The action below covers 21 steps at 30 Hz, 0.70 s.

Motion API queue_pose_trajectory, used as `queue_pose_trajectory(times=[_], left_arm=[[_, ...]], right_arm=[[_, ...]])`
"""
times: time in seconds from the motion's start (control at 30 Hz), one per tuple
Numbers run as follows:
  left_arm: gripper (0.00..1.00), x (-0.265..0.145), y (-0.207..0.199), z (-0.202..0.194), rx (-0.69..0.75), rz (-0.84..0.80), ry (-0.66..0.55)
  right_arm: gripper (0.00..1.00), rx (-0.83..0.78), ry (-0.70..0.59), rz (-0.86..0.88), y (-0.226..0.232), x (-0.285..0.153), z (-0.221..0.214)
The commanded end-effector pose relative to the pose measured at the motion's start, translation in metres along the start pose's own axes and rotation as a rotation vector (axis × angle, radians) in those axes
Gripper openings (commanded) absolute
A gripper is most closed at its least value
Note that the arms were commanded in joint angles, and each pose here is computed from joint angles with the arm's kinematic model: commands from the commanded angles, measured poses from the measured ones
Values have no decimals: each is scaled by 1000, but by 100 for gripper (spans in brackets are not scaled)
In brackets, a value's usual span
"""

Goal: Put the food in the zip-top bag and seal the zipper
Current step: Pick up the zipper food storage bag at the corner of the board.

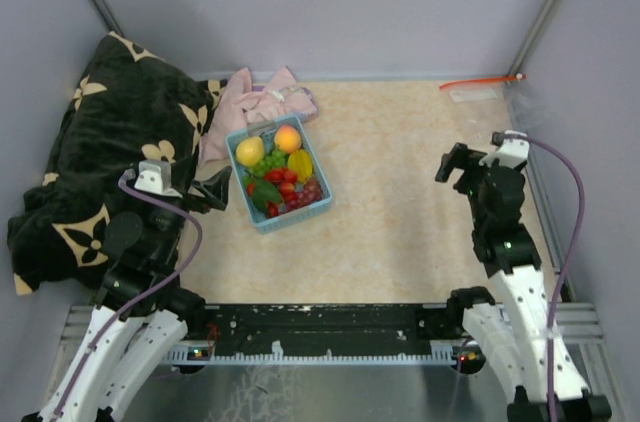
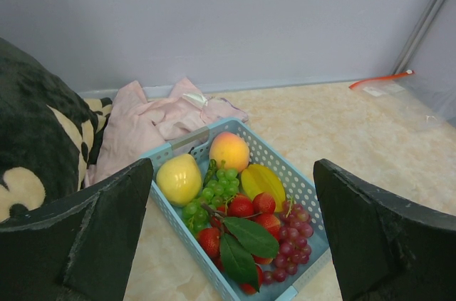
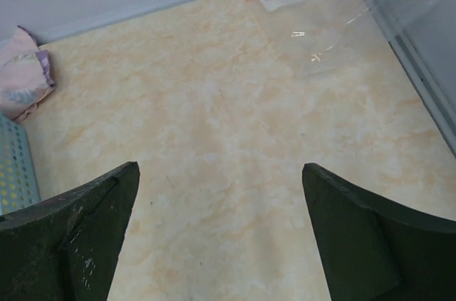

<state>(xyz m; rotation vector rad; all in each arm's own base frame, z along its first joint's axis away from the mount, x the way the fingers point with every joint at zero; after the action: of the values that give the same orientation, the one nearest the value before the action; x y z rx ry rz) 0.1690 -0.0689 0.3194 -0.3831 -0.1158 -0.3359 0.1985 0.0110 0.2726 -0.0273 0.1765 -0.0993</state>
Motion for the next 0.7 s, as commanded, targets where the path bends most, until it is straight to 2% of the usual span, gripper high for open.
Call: queue_pose_trajectory(times=[0.0, 0.17, 0.33, 0.53, 0.67], left_arm=[[100, 1, -2, 2, -6, -10, -25], [100, 1, -3, 2, -4, -18, -22], [100, 2, -3, -1, 0, -15, -11], [100, 4, -2, -2, 6, -10, -7], [100, 4, -2, -4, 7, -13, -4]], right_arm=[[98, 98, -26, -62, 8, 51, -3], [97, 225, 24, -176, -6, 110, -22], [97, 259, 53, -288, -22, 158, -31], [96, 343, 41, -446, -62, 206, -42], [94, 441, 33, -491, -86, 240, -51]])
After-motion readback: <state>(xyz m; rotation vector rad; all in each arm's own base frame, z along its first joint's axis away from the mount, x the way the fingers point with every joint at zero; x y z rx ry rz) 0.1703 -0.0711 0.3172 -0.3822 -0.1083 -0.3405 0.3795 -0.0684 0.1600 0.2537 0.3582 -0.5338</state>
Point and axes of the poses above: each gripper's point midway between its finger pads, its own x axis out along the fingers, its own y axis along the line the jaws close on, z = x × y, the point moved 7 cm from there along -x, back along the fingers, and after that the axes turned 13 degrees about -x, right-handed, at the moved point
